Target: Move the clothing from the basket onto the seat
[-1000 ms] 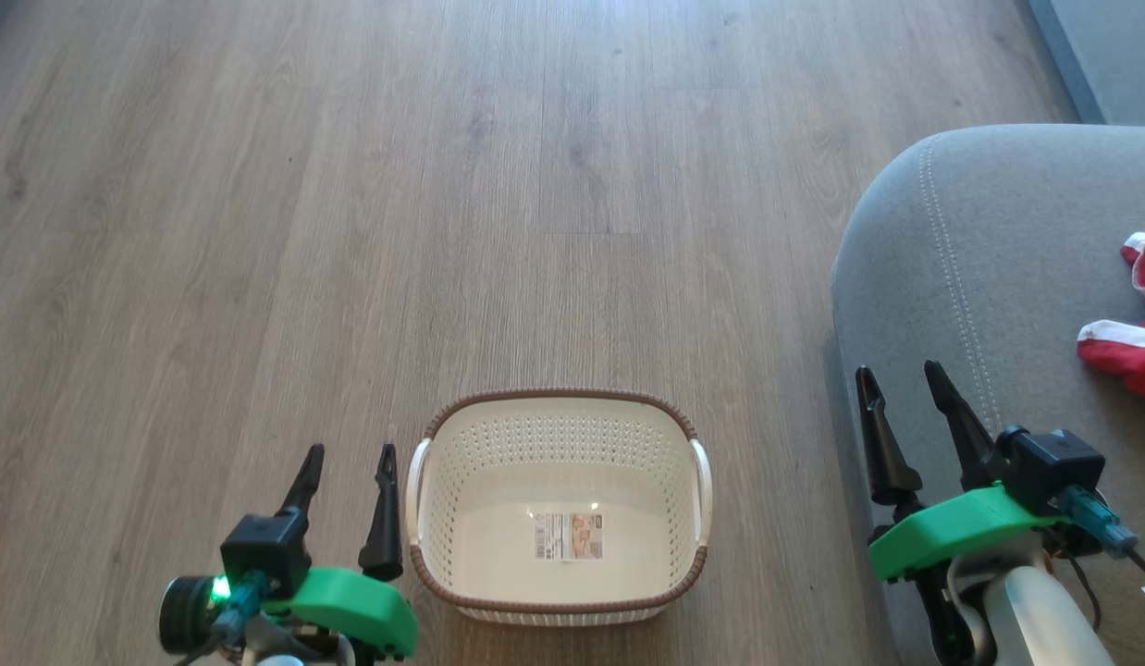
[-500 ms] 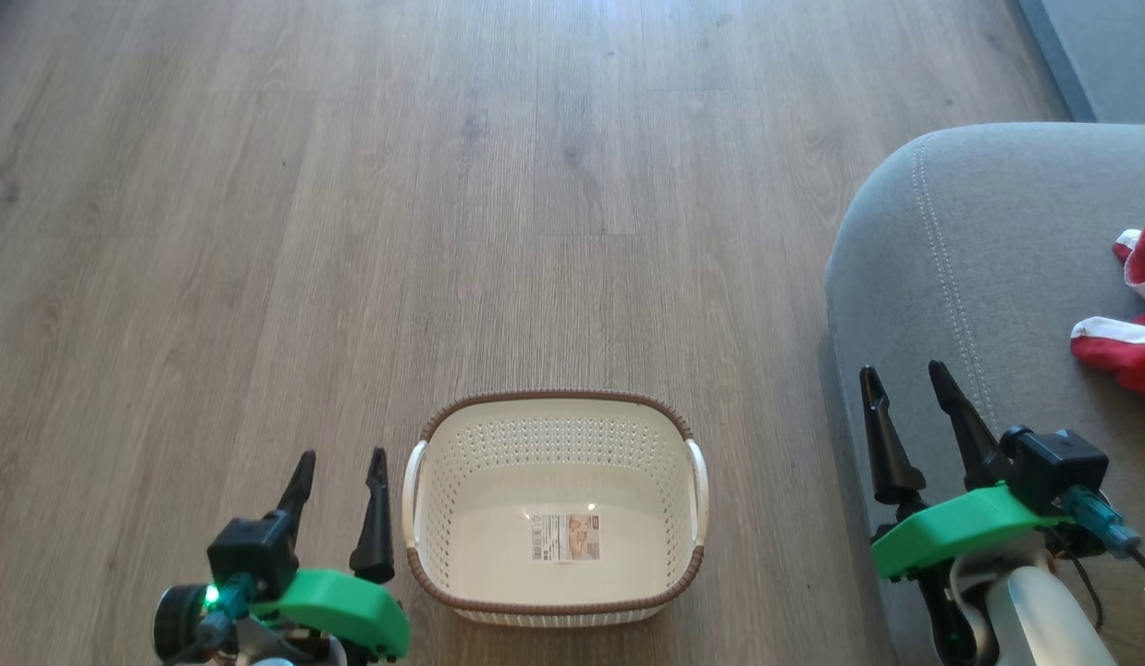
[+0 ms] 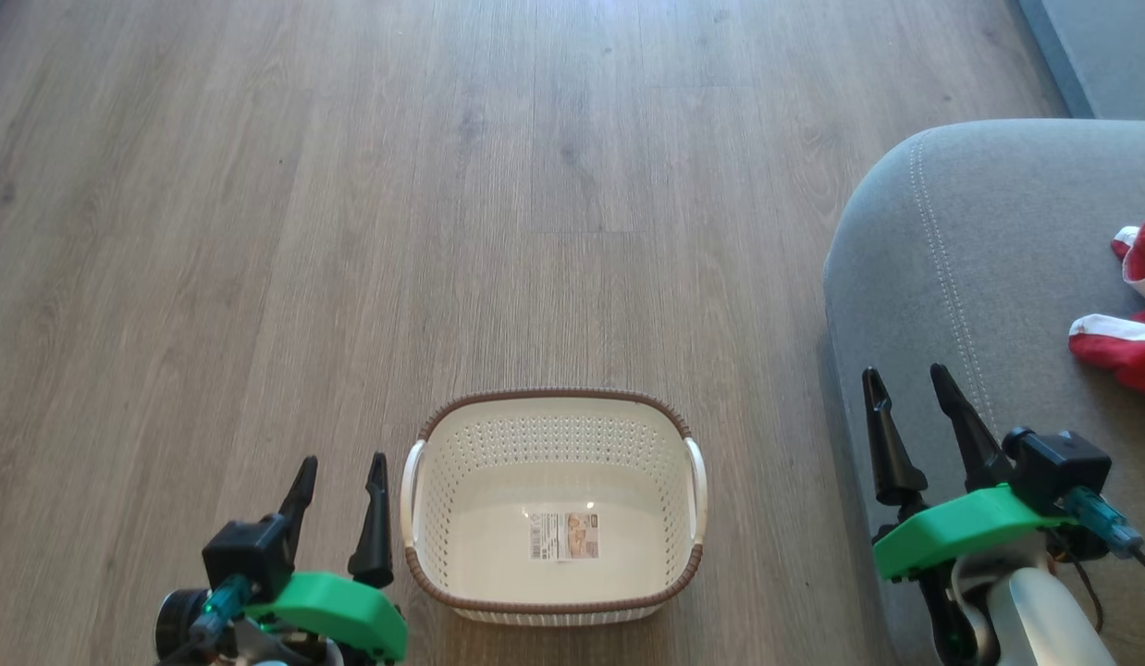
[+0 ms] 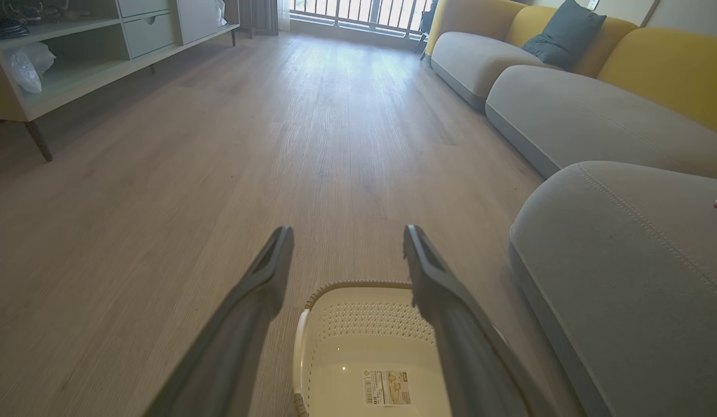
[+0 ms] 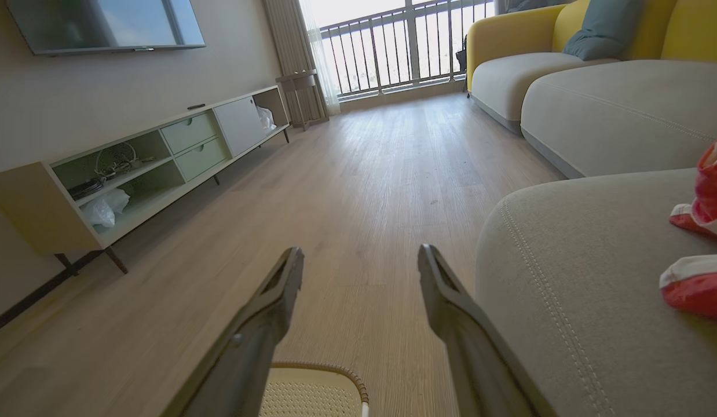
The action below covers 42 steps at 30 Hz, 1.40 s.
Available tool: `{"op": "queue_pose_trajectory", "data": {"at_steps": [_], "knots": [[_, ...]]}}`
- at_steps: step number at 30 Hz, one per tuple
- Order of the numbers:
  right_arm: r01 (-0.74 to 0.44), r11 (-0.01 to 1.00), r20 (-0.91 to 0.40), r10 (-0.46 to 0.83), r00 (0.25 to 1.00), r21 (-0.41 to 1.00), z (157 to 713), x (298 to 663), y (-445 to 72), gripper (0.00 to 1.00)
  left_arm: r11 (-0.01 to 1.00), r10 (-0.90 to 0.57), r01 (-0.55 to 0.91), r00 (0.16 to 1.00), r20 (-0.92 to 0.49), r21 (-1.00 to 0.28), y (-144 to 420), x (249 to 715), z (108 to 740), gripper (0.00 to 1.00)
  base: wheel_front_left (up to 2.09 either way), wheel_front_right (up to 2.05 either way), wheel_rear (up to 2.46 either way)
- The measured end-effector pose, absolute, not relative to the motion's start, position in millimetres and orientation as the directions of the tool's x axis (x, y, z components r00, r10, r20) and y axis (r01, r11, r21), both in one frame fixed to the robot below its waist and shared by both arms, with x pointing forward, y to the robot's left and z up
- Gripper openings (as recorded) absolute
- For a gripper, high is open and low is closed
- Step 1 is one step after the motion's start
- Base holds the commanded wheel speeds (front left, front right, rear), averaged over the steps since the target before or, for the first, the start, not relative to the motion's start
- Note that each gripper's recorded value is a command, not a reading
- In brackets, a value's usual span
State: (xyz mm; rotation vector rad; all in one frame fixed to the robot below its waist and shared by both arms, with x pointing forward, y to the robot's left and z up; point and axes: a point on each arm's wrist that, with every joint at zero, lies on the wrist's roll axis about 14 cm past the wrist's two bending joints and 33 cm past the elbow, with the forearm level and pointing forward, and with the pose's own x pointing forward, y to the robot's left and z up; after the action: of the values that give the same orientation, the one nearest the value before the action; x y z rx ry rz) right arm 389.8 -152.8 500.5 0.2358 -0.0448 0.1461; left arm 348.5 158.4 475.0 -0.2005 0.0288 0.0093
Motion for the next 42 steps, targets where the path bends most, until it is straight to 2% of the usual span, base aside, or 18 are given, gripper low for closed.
{"op": "queue_pose_trajectory", "data": {"at_steps": [12, 13, 18, 42], "knots": [[-0.147, 0.961, 0.059, 0.137, 0.989, 0.233, 499.9, 389.2, -153.1, 1.0, 0.977, 0.004, -0.01, 1.0, -0.029, -0.214, 158.5, 347.9, 475.0, 1.0, 0.0, 0.0, 0.0], [-0.143, 0.962, 0.045, 0.137, 0.99, 0.233, 495.5, 388.2, -153.3, 0.0, 0.977, 0.002, -0.012, 0.999, -0.044, -0.212, 158.2, 346.7, 470.5, 0.0, 0.0, 0.0, 0.0], [-0.106, 0.961, -0.065, 0.126, 0.99, 0.254, 461.1, 371.8, -157.0, 0.0, 0.974, 0.01, -0.043, 0.989, -0.145, -0.224, 160.0, 331.6, 441.0, 0.0, 0.0, 0.0, 0.0], [0.003, 0.878, -0.103, 0.054, 0.993, 0.479, 458.1, 371.2, -172.7, 0.0, 0.882, 0.029, -0.125, 0.977, -0.212, -0.454, 168.1, 333.0, 432.7, 0.0, 0.0, 0.0, 0.0]]}}
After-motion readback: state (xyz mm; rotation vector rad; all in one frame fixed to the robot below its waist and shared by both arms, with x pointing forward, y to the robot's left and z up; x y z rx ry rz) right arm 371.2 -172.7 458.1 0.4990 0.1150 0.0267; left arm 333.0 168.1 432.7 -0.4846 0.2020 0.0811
